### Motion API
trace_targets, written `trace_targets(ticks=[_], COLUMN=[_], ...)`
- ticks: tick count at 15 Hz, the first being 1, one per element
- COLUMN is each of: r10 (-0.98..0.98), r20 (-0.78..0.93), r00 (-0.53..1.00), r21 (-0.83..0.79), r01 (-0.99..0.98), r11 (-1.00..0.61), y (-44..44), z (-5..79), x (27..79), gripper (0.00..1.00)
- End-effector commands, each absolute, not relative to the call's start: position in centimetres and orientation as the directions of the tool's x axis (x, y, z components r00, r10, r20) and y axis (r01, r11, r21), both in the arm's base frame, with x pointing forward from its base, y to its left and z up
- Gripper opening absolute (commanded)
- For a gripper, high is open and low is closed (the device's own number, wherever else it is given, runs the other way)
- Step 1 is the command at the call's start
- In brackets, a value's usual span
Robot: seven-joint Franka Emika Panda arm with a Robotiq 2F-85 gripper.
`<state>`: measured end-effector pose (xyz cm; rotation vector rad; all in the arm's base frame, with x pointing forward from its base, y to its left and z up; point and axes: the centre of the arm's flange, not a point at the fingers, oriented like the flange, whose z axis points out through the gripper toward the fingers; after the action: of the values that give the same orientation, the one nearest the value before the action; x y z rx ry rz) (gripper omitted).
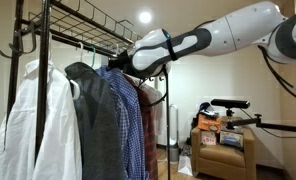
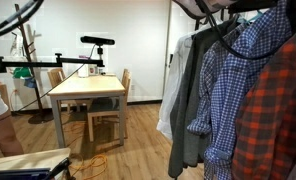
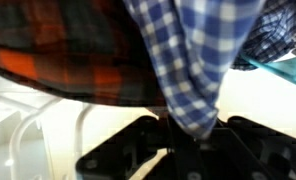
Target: Unhang the blue checkered shirt on the right side of the rail, hang the blue checkered shirt back on the rail
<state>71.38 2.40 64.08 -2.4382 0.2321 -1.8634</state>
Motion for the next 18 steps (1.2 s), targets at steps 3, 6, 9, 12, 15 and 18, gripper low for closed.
trace_targets(ticks=[3,6,9,12,15,18], r10=[-0.139,-0.138,-0.154,-0.161,-0.167,-0.179], r20=[0.923,0.902,0.895,0.893,0.908,0.910], r00=[0.358,0.408,0.419,0.421,0.384,0.374], r21=[-0.123,-0.121,-0.138,-0.143,-0.144,-0.146], r01=[-0.070,-0.069,-0.068,-0.073,-0.089,-0.115], r11=[-0.990,-0.990,-0.988,-0.987,-0.986,-0.983], y=[4.3,5.1,5.3,5.6,5.7,5.5], z=[62.6,60.5,60.6,60.1,60.1,60.0], x=[75.2,75.7,75.8,76.1,76.4,76.6], gripper=[0.08,0.08,0.34,0.52,0.72,0.91])
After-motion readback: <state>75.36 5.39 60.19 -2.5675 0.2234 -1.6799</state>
